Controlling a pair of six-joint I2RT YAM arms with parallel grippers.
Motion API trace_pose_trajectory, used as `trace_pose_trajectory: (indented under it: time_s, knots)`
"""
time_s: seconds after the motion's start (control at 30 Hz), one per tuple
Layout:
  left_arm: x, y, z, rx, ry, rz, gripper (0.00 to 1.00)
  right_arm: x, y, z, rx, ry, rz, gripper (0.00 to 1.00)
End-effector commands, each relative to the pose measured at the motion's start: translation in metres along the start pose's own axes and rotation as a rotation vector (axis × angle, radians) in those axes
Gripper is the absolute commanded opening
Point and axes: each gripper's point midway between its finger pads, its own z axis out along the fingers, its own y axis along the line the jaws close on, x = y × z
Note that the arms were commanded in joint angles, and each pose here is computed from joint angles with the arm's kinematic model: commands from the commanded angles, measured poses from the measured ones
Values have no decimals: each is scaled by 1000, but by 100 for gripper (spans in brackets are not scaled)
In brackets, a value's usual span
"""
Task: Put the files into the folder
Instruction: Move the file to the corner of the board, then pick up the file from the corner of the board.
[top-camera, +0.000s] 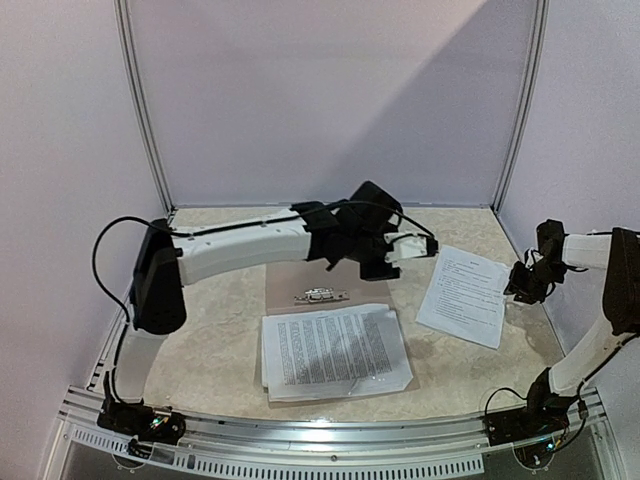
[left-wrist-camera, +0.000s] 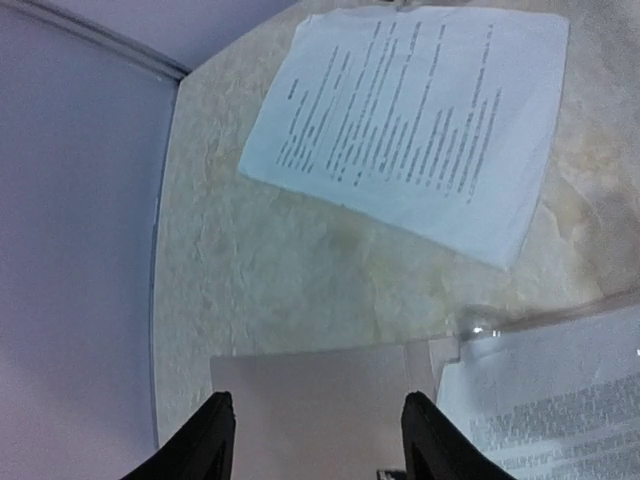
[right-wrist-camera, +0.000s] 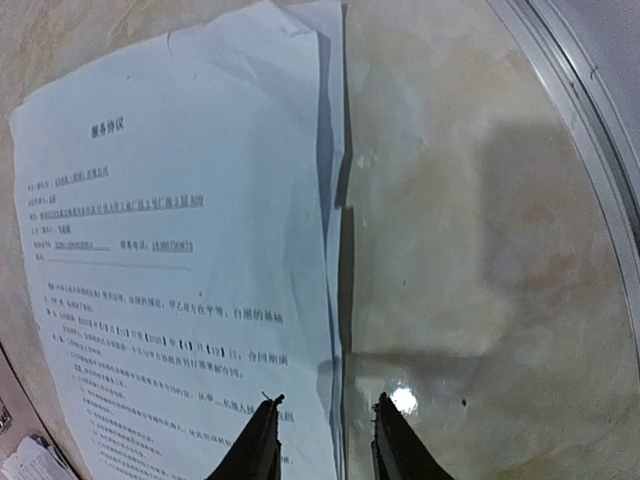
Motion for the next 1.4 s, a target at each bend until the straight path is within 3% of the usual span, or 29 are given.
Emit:
trace_pose_trajectory:
  time_s: [0.0, 0.2, 0.43, 0.63, 0.9, 1.37]
  knots:
    - [-35, -14, 42, -126, -47, 111, 60, -53, 13, 4, -77, -143, 1, 29]
    - [-52, -48, 78, -186, -75, 204, 64, -99, 15, 13, -92, -240, -17, 28]
    - [-45, -76, 103, -161, -75, 193, 64, -114, 15, 48, -97, -179, 24, 29]
    - [-34, -100, 115, -110, -69, 144, 64, -103, 13, 62, -105, -129, 46, 29]
    - [-27, -103, 123, -172, -51, 173, 64, -92, 10, 55, -97, -122, 75, 31]
    - [-23, -109, 131, -181, -42, 208, 66, -89, 57, 24, -371, -113, 141, 27]
